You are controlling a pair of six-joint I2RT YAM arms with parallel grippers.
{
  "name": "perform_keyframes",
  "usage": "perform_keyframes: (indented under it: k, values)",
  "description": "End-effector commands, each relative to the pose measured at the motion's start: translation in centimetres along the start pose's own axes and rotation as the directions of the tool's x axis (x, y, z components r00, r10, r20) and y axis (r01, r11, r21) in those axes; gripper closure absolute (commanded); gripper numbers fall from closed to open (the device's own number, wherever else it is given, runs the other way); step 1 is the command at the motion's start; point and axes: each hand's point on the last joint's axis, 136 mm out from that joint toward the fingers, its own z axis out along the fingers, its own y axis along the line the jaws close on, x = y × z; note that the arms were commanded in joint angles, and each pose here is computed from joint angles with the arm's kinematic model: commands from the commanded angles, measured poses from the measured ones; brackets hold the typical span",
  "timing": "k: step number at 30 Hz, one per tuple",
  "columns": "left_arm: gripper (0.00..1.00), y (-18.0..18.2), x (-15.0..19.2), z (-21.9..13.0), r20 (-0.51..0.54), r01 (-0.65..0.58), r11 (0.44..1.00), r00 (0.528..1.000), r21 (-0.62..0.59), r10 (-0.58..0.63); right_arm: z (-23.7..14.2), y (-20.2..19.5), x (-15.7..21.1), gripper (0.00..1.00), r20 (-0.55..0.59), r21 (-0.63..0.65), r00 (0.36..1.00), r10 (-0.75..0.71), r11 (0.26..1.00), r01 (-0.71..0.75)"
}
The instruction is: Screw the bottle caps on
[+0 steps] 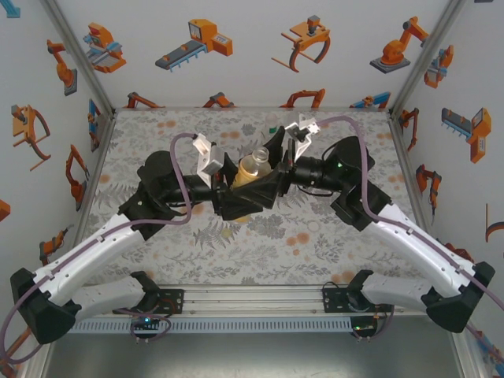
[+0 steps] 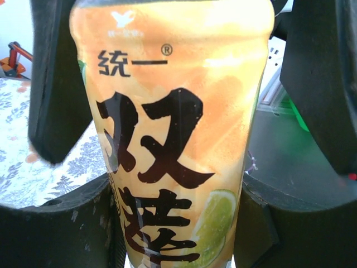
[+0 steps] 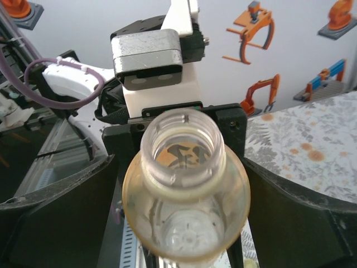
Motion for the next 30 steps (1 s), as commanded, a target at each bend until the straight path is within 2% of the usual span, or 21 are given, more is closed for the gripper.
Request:
perform_keyframes:
  k: [1,5,10,15,19,23,30]
  values:
    - [0.53,-0.3,-0.1,-0.8,0.001,-0.057,0.998,0.998,-0.036,0.057,-1.9,0.8,-2.9,0.22,0.052,0.085,0.994,-0.101,0.992,0.096]
    - [0.54,1.6,1.1,-1.8,-0.061,-0.065,0.984,0.997,-0.168,0.056,-3.2,-0.2,-2.2,0.23,0.01,0.187,0.993,-0.119,0.976,0.115]
    - [0.59,4.8,2.8,-4.4,-0.149,-0.096,0.922,0.988,-0.376,0.042,-3.6,-2.0,-0.1,0.27,-0.075,0.276,0.996,-0.053,0.958,0.072]
    - [0.77,8.1,3.3,-9.0,-0.148,-0.069,0.828,0.989,-0.556,-0.017,-3.8,-4.5,2.9,0.31,-0.122,0.382,0.992,0.038,0.924,0.012]
    - [0.86,9.5,3.8,-12.0,-0.147,-0.069,0.771,0.989,-0.633,-0.032,-3.6,-7.1,6.6,0.32,-0.167,0.488,0.976,0.138,0.872,-0.04]
    - [1.0,10.5,4.5,-14.4,-0.15,-0.063,0.727,0.987,-0.684,-0.056,-3.9,-10.0,11.1,0.32,-0.179,0.629,0.939,0.295,0.768,-0.121]
    - [1.0,12.1,6.0,-17.3,-0.139,-0.044,0.676,0.986,-0.736,-0.087,-2.9,-12.5,18.6,0.34,-0.233,0.763,0.845,0.482,0.629,-0.149]
